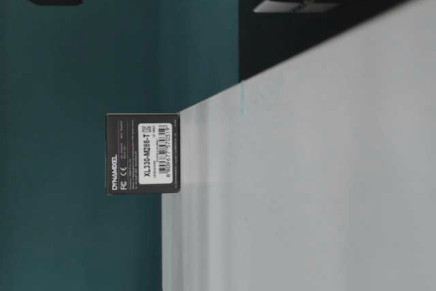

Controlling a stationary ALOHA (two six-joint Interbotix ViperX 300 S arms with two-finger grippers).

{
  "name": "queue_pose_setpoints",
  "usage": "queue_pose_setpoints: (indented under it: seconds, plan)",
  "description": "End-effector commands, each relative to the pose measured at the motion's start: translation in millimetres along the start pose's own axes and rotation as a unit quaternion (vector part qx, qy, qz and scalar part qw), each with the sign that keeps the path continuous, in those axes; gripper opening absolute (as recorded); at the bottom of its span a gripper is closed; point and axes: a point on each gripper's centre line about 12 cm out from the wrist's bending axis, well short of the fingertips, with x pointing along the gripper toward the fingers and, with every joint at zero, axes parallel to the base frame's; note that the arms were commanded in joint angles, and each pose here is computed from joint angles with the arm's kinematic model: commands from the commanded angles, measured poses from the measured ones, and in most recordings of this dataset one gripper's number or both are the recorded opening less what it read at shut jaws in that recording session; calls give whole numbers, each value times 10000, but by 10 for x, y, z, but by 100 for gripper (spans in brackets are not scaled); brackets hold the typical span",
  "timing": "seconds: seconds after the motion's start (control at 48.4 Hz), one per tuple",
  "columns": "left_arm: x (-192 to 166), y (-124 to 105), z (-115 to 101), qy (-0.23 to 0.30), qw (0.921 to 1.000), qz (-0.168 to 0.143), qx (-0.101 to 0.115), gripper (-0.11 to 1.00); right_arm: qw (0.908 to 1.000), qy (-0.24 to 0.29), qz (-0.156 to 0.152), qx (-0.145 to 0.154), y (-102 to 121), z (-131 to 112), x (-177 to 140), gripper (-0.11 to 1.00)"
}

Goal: Place the box from the black base onto the white base.
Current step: 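Close the right gripper on the black-and-white box and lift it, then carry the held box left over the white base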

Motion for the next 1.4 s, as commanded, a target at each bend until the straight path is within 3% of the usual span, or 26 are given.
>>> queue_pose_setpoints:
  seconds: [0.0, 0.248, 0.537, 0.971, 1.384]
  plan:
    - [16, -18, 62, -74, 10000, -38, 8, -3, 9999, -22, 54, -82, 102, 178, -190, 60]
    - [13, -21, 65, -81, 10000, -46, 1, -3, 9992, -266, 210, -233, 316, 543, -513, 58]
    - [16, -24, 62, -73, 10000, -53, 9, -3, 9970, -666, 292, -267, 420, 920, -682, 58]
    - [13, -34, 64, -79, 9999, -77, 9, -3, 9968, -751, 184, -203, 442, 1446, -548, 58]
    - [9, -33, 54, -71, 9999, -76, 9, -3, 9984, -506, 53, -266, 447, 1593, -221, 58]
